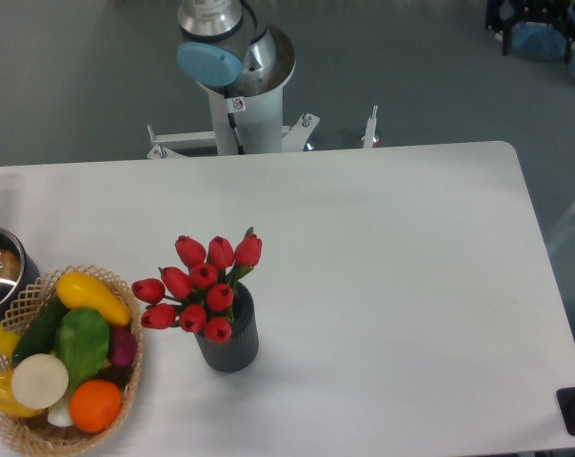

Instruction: Pick up the flowers from the vase

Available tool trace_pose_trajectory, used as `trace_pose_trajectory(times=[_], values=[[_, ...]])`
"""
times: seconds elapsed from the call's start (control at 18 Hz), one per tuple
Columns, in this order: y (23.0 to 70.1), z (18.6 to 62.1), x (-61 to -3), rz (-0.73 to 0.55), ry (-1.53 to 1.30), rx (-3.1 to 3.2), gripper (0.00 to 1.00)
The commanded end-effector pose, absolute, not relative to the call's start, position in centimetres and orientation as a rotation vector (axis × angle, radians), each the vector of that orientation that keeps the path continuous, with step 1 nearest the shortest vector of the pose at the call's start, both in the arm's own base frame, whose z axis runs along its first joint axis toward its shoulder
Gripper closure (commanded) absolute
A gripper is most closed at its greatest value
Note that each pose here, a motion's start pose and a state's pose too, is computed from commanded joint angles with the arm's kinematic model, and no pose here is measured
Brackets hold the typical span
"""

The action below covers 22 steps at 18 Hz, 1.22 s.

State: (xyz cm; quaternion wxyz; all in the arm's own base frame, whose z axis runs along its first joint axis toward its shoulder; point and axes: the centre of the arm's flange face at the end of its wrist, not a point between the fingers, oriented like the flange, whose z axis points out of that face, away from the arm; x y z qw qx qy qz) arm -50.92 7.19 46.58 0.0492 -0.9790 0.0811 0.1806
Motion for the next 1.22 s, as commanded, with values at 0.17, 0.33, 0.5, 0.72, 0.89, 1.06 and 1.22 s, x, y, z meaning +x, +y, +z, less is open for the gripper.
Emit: trace_pose_trajectory(times=[0.17,0.33,0.5,0.72,0.89,1.06,1.22], values=[[7.3,46.5,-50.9,0.548,0.241,-2.973,0.0],[7.6,46.5,-50.9,0.548,0.242,-2.966,0.0],[7.9,46.2,-50.8,0.541,0.246,-2.964,0.0],[8.5,45.3,-51.0,0.52,0.245,-2.871,0.0],[9.8,44.1,-50.9,0.469,0.154,-2.812,0.0],[13.2,42.7,-50.3,0.395,0.127,-2.715,0.0],[16.0,42.5,-49.6,0.344,0.076,-2.665,0.0]])
